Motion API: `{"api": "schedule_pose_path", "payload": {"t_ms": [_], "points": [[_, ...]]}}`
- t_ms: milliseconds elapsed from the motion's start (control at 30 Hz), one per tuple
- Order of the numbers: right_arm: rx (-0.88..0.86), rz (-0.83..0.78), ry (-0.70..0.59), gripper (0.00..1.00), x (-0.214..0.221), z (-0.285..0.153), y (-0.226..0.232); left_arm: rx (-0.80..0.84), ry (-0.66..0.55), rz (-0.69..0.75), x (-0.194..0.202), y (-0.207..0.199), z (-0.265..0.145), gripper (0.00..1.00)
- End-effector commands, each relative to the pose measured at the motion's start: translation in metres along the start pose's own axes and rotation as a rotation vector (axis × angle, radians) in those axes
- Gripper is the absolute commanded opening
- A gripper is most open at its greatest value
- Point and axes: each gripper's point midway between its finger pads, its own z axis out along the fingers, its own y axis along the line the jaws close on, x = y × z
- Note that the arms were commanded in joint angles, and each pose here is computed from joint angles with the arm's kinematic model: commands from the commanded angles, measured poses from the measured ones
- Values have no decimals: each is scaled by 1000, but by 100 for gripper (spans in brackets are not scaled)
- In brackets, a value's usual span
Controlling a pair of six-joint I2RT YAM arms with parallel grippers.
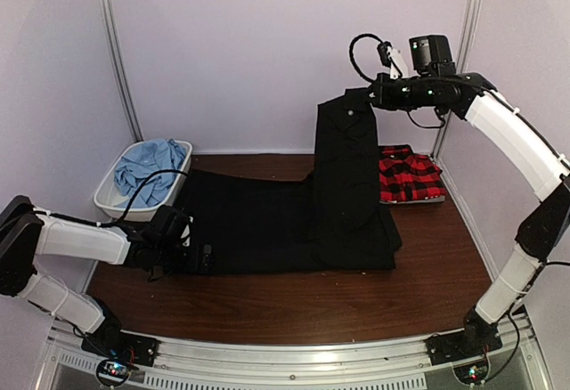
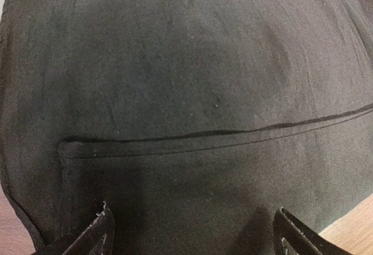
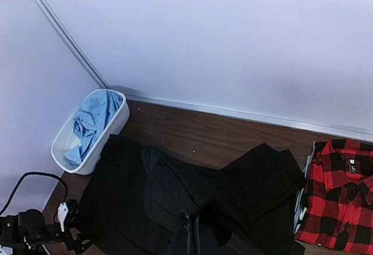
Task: Fold and stack the long sleeve shirts
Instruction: Fold the flattened shirt at the center of the board.
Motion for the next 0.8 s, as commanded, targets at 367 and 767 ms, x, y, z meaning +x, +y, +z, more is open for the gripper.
{"api": "schedule_pose_path", "payload": {"t_ms": [367,767], "points": [[-64,-15,-99,0,-52,7,17,-60,-6,-20,12,11,3,97],[-79,31,7,0,3,26,6,-34,-28,-6,1,3,-1,98]]}}
